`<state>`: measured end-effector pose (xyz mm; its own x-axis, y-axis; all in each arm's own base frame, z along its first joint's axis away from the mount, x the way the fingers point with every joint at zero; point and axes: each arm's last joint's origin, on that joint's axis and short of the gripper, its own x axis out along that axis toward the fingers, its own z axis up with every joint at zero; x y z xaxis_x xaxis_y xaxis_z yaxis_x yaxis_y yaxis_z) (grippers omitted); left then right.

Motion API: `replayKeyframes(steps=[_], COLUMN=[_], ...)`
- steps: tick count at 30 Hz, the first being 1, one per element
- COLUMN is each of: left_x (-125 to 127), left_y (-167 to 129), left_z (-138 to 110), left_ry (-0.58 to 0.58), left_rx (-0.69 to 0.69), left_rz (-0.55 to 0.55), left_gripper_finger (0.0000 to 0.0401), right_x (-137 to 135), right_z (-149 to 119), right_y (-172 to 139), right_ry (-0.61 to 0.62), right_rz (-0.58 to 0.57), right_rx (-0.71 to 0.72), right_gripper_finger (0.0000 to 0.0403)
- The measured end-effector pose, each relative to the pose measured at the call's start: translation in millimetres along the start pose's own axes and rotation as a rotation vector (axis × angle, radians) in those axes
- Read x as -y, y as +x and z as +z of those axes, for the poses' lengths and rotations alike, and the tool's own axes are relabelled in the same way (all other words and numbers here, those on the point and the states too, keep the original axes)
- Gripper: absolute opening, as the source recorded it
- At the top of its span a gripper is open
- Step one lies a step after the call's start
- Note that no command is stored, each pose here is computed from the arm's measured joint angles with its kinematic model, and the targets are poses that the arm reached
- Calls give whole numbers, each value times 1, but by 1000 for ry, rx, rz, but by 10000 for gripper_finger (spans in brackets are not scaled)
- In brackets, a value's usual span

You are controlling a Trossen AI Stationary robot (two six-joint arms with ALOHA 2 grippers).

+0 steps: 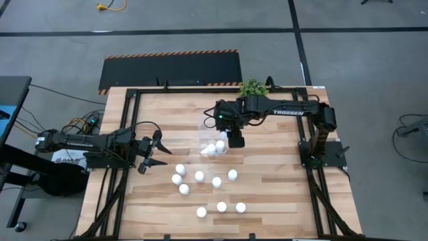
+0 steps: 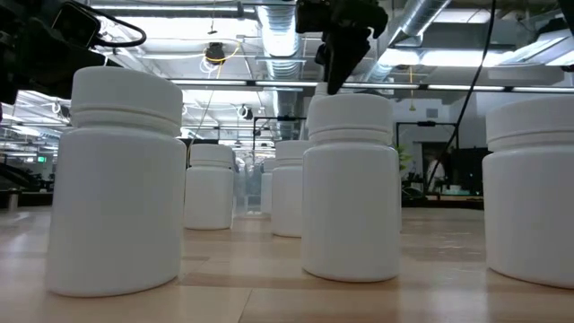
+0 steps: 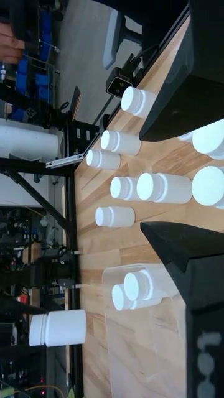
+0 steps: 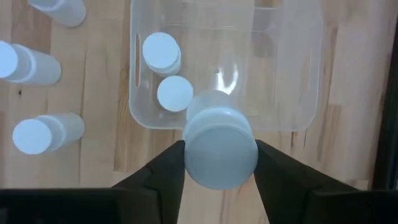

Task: Pick and place pill bottles into a basket
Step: Put the pill bottles into the container

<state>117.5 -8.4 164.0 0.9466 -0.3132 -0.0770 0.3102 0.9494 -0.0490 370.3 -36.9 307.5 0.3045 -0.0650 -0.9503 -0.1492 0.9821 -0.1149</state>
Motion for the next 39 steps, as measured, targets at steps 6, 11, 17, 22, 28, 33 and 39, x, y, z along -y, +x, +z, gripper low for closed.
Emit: replayKeyframes(steps=[6,11,17,22,28,33,39], left_x=[0,0,0,0,0,0,0], left_y=[0,0,0,0,0,0,0], left_z=[0,0,0,0,0,0,1], left_ry=[-8,-15,-16,-16,-15,-21,-22], left_rx=[0,0,0,0,3,5,6], left_rz=[0,0,0,0,0,-1,-3], left_gripper_finger=[211,211,211,211,211,211,211], right_x=[3,5,7,8,10,15,20], right_z=[0,4,9,10,23,43,63], right_y=[0,-6,-19,-21,4,28,45], right_ry=[-2,-7,-6,-11,-30,-84,-127], right_rz=[-5,-15,-28,-31,-4,21,61], right_rx=[11,41,87,95,27,-38,-58], right_gripper_finger=[150,169,150,153,158,149,163])
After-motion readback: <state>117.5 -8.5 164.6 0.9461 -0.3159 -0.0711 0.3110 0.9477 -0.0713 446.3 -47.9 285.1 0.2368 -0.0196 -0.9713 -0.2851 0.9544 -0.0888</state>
